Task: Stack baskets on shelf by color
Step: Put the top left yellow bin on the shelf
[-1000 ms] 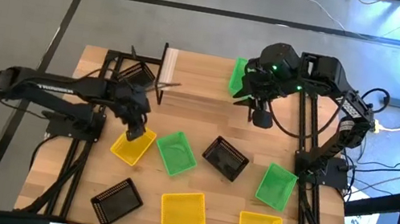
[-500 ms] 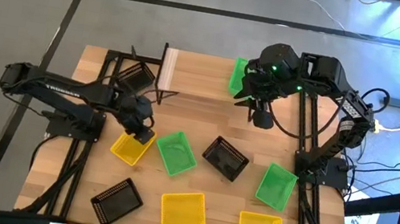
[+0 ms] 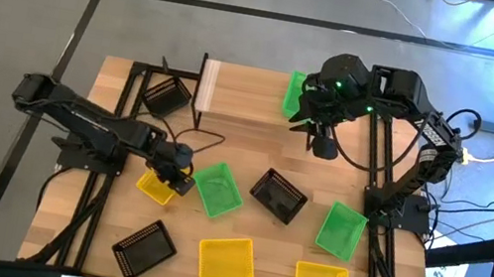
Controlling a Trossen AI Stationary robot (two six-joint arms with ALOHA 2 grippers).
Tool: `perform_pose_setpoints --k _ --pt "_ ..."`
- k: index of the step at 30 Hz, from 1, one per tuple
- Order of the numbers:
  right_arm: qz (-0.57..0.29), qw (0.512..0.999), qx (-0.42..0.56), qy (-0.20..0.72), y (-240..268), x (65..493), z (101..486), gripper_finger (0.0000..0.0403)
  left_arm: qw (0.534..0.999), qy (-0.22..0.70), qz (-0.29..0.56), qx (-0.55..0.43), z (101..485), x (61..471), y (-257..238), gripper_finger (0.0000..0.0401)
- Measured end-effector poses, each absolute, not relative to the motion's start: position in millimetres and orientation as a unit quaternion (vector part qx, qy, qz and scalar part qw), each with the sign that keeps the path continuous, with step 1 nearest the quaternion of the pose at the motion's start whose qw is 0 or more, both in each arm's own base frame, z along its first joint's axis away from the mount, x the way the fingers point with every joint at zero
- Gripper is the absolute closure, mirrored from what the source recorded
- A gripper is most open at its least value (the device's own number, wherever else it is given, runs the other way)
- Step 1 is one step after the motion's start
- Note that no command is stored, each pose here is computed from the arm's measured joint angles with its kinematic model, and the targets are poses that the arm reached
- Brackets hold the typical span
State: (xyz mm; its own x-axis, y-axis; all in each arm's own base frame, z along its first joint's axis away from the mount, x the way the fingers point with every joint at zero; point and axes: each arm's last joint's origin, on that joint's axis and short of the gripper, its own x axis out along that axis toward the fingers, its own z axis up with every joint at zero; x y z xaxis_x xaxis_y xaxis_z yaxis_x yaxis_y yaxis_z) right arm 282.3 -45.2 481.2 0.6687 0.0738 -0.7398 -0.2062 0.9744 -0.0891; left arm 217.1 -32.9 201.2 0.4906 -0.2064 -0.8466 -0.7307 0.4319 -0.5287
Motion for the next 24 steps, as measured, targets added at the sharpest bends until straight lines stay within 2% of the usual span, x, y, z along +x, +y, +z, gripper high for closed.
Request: perform_pose_setpoints --k 24 --pt "0.077 0.91 -0.083 0.4 -45.2 282.3 481.2 0.0313 0.7 0.481 0.212 -0.484 197.9 213.0 -31.8 0.0331"
